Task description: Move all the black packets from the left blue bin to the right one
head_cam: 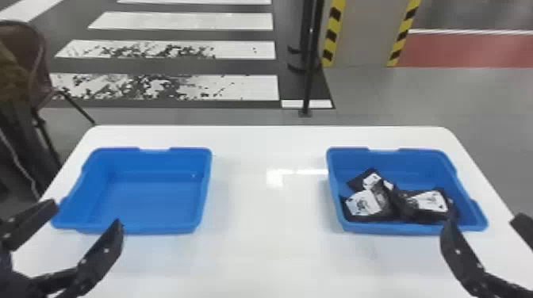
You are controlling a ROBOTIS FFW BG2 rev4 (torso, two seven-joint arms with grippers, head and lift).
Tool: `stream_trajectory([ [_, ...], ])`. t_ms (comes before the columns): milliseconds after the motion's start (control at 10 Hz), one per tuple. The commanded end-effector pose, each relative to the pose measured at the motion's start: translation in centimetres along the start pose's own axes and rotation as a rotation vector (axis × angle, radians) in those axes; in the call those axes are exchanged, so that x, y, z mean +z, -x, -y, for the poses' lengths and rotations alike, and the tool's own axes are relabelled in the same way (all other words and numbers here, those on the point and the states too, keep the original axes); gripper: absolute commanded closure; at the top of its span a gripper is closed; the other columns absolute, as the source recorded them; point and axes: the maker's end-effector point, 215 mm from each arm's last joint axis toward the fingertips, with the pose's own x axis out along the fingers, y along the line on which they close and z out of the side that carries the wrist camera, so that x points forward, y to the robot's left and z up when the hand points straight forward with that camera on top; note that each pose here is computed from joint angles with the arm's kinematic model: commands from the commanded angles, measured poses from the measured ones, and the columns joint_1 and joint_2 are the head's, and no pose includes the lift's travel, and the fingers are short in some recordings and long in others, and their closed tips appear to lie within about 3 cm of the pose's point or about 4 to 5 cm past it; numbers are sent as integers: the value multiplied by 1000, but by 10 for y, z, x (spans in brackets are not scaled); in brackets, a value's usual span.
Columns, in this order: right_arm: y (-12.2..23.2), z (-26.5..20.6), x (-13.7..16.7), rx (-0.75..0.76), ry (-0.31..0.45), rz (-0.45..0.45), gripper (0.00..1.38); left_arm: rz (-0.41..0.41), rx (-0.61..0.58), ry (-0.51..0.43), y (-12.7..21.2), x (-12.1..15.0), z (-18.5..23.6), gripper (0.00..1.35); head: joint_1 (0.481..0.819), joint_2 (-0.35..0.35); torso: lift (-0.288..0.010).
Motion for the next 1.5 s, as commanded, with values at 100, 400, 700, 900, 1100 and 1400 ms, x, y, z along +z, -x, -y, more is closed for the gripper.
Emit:
stream_trajectory([
  [100, -1, 0, 1, -2, -6, 4, 110, 0, -10, 25, -3, -2, 6, 139, 695, -11, -140],
  [400, 0, 0, 1, -1, -12, 6, 111, 3, -11, 32, -5, -2, 6, 139, 695, -21, -140],
  [700, 0, 0, 1, 0, -16, 5, 111, 6, -14, 37, -5, -2, 7, 139, 695, -21, -140],
  [900, 0, 0, 1, 1, -20, 6, 111, 7, -15, 41, -6, -1, 8, 139, 695, -22, -140],
  [1100, 0, 1, -3, 0, -30, 2, 111, 7, -15, 41, -6, -1, 8, 139, 695, -24, -140],
  [1400, 1, 1, -4, -1, -31, 0, 111, -1, -18, 51, -6, -4, 9, 139, 695, -27, -140],
])
